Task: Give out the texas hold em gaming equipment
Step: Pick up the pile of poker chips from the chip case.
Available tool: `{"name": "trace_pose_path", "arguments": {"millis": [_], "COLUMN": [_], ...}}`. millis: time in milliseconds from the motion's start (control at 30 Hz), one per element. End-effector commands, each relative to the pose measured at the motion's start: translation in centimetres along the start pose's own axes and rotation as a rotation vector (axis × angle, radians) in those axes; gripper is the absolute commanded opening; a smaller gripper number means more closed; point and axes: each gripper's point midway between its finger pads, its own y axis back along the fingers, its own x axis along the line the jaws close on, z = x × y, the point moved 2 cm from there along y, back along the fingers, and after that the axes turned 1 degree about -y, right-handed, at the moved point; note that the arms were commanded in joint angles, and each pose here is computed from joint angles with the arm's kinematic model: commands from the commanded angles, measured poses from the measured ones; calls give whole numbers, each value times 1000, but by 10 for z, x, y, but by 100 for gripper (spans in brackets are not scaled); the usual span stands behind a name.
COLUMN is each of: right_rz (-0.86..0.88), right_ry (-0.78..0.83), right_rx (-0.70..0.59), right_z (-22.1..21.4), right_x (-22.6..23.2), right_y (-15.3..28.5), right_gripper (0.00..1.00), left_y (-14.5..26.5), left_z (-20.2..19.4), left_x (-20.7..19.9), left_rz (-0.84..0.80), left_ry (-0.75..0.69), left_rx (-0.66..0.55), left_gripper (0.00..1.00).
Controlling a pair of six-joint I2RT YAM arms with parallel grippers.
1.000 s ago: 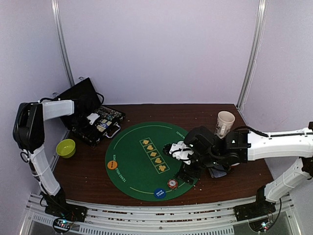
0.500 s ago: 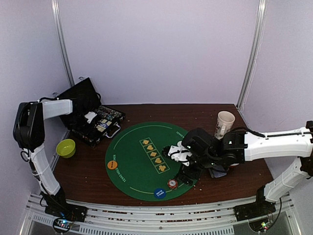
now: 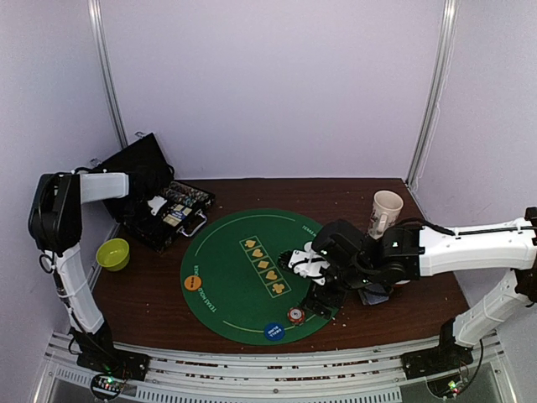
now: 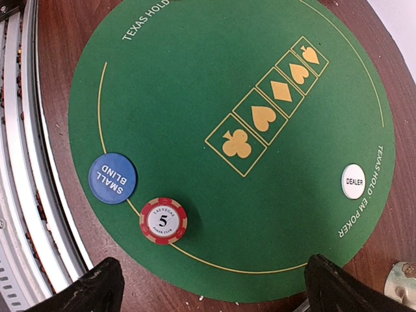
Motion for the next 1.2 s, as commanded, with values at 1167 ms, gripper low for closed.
{"name": "trace_pose_path", "arguments": {"millis": [1167], "right_rz": [8], "right_ry": [7], "right_rx": [45], "right_z": [-1], "right_x": [1], "right_y": [-4], "right_gripper": [100], "left_y": [-31], "left_z": [6], "left_x": [-11], "left_rz": [-67], "left_ry": [7], "left_rx": [25], "left_gripper": [73]}}
